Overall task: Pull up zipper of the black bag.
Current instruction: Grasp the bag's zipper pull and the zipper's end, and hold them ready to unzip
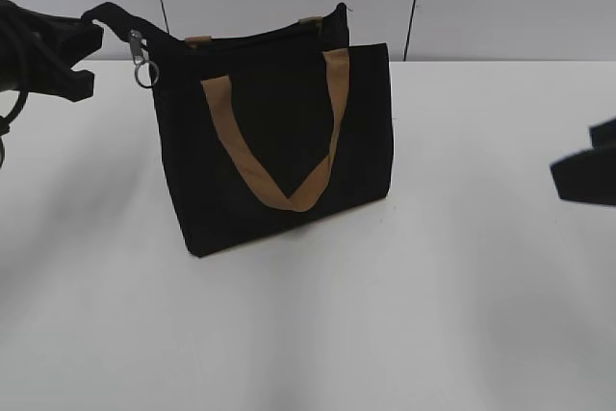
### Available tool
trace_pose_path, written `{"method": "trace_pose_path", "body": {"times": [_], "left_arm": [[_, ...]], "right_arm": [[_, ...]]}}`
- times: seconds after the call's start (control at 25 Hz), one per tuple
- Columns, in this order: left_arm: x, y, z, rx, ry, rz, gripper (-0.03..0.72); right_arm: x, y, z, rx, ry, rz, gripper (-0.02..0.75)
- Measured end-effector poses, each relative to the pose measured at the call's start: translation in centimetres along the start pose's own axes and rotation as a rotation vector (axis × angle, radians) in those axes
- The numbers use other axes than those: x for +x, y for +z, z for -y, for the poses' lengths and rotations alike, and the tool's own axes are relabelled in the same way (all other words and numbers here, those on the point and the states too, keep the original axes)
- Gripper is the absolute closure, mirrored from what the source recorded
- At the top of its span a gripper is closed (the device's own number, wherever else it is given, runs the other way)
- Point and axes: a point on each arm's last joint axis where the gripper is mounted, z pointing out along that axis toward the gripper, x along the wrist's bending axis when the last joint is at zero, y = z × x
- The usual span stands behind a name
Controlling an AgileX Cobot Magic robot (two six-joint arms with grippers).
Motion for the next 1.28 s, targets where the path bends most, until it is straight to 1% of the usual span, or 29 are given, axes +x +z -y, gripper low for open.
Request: {"method": "trace_pose_path", "body": {"times": [0.16, 0.32, 0.44, 0.48, 0.52, 0.6, 0.68, 0.76, 0.96, 1.12, 1.28], "left_arm": [[0.0, 0.0, -0.1, -0.014, -0.002, 0.003, 0.661], [0.0, 0.0, -0.4, -0.049, -0.015, 0.004, 0.661], [-0.1, 0.0, -0.7, -0.074, -0.02, 0.007, 0.661], [-0.1, 0.0, -0.7, -0.078, -0.021, 0.008, 0.661], [-0.1, 0.0, -0.7, -0.08, -0.022, 0.007, 0.661], [-0.1, 0.0, -0.7, -0.083, -0.023, 0.007, 0.661], [-0.1, 0.0, -0.8, -0.084, -0.023, 0.008, 0.661], [-0.1, 0.0, -0.8, -0.084, -0.023, 0.008, 0.661], [-0.1, 0.0, -0.8, -0.086, -0.023, 0.008, 0.661], [-0.1, 0.0, -0.8, -0.086, -0.024, 0.008, 0.661], [-0.1, 0.0, -0.8, -0.089, -0.027, 0.008, 0.661]], "right_arm": [[-1.8, 2.2, -3.6, -0.065, -0.035, -0.103, 0.27], [-3.6, 4.5, -6.6, -0.153, -0.068, -0.183, 0.27], [-4.5, 6.0, -8.1, -0.228, -0.041, -0.254, 0.27], [-4.9, 6.6, -8.3, -0.242, -0.049, -0.267, 0.27], [-4.8, 7.1, -8.4, -0.248, -0.075, -0.301, 0.27], [-4.5, 8.3, -8.7, -0.249, -0.144, -0.355, 0.27], [-3.4, 9.7, -9.1, -0.238, -0.212, -0.412, 0.27], [-2.1, 11.4, -9.7, -0.226, -0.262, -0.444, 0.27], [0.8, 15.6, -11.9, -0.219, -0.342, -0.442, 0.27], [1.9, 19.3, -13.3, -0.207, -0.355, -0.449, 0.273], [2.7, 22.5, -14.1, -0.183, -0.327, -0.473, 0.314]]}}
